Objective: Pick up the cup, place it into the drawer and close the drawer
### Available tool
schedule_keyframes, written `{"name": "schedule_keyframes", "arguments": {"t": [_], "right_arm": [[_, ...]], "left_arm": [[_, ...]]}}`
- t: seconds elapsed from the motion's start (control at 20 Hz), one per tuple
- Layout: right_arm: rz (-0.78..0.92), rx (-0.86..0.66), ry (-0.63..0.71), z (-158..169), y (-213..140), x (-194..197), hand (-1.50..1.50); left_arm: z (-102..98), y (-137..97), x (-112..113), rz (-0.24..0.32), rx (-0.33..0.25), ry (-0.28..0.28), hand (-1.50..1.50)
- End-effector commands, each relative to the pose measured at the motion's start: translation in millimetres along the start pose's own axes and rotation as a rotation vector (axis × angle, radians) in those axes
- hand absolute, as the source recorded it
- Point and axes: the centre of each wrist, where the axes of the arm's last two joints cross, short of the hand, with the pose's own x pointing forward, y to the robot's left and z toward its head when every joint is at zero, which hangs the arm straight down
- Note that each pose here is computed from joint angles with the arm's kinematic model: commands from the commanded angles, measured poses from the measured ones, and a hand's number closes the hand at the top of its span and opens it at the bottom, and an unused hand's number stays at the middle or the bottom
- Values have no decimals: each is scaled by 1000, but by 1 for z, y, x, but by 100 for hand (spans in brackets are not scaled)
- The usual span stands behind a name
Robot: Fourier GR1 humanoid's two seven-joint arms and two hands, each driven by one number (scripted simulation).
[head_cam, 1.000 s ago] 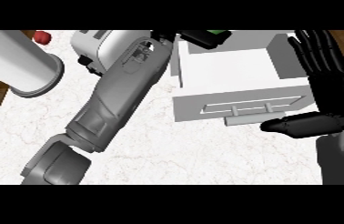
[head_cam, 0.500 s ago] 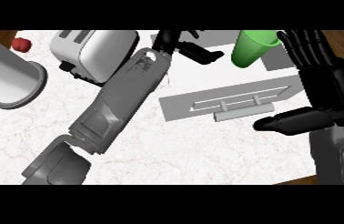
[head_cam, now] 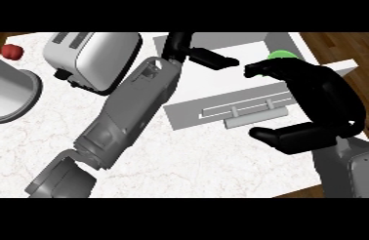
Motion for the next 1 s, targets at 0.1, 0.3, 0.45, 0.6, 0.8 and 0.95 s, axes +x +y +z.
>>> {"name": "schedule_keyframes", "arguments": {"t": [0.1, 0.3, 0.45, 0.6, 0.8, 0.95], "right_arm": [[-53, 277, 95, 5, 10, -12, 150], [156, 440, 288, 11, 10, -8, 150], [241, 442, 389, 29, 15, -11, -150], [457, 410, 396, 23, 4, -1, -150], [515, 344, 475, 24, 27, -39, -150], [564, 371, 563, 41, 35, -82, -150]], "left_arm": [[-4, -1, 13, 158, 67, -135, -150], [-8, -3, 20, 141, 118, -159, -150], [-8, -1, 17, 158, 149, -141, -150], [-3, 4, 6, 185, 168, -141, -150], [2, 4, -2, 214, 178, -156, -150], [5, 8, -7, 255, 154, -159, -150]]}}
